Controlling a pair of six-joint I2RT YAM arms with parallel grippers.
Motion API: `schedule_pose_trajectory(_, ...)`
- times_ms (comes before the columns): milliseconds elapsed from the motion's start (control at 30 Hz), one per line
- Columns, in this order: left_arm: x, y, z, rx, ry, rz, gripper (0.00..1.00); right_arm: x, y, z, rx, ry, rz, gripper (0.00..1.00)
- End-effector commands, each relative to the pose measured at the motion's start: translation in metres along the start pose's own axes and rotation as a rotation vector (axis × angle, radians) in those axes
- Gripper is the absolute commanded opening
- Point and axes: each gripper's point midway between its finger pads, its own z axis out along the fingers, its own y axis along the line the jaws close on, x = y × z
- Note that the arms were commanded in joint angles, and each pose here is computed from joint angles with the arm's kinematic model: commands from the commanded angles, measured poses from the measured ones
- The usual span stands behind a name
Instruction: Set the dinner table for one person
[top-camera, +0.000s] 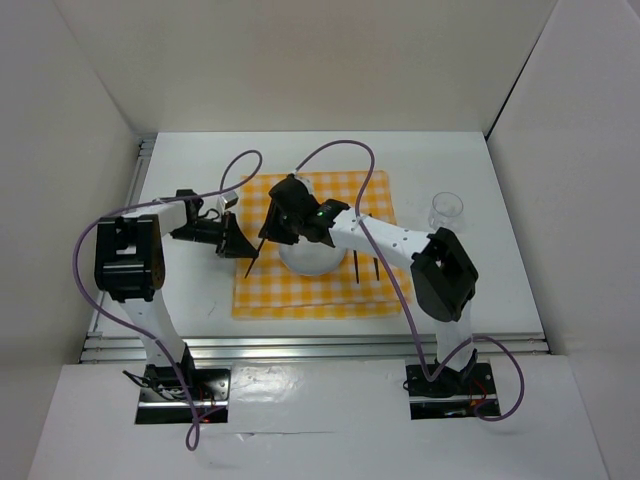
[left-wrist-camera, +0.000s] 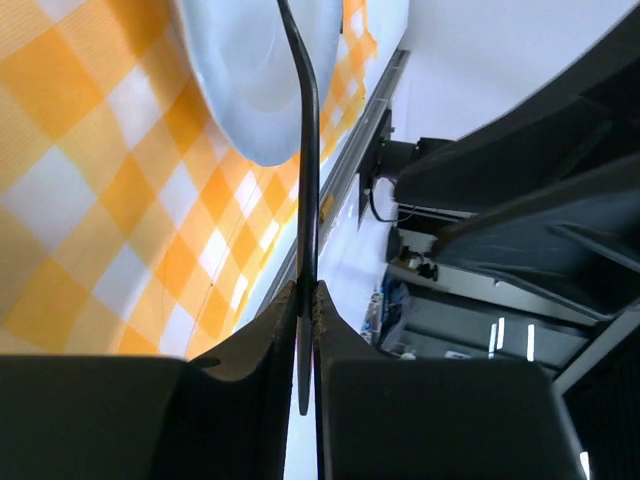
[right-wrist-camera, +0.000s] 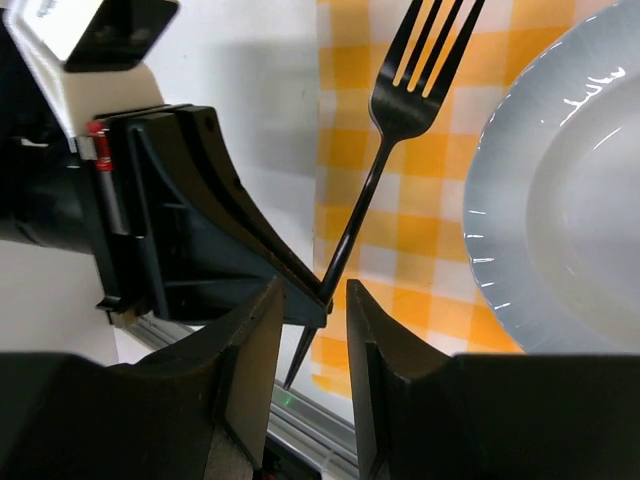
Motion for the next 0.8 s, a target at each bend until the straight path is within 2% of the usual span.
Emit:
schedule_pose_trajectory(0,-0.005,-0.005,0.0,0.093,-0.025,-0.025,0.0,-0.024,0.025,-0.016,-0.078,-0.067,-0.012,0.39)
schedule_pose_trajectory(133,-0.003,0.011,0.003,0.049,-0.02,-0.054,0.0,-0.025,0.017,-0.014,-0.047,-0.054,-0.008,0.39)
schedule_pose_trajectory(200,-0.011,0.021,0.001,0.026,-0.057,-0.07,0.0,-0.029,0.019,-0.019,-0.053,-0.07,-0.016,0.39)
schedule_pose_trajectory(300,-0.014,0.023,-0.004,0.037,-0.102,-0.144,0.0,-0.037,0.014,-0.028,-0.038,-0.096,-0.022,0.39)
schedule_pose_trajectory(467,-0.028,0.025,-0.004,0.0,-0.194,-0.093,0.0,-0.042,-0.005,-0.043,-0.005,-0.117,-0.009,0.39)
schedule_pose_trajectory(767,-0.019,0.033,0.001,-0.001,-0.265,-0.198,0.0,-0.049,-0.03,-0.067,0.027,-0.147,0.011,0.39)
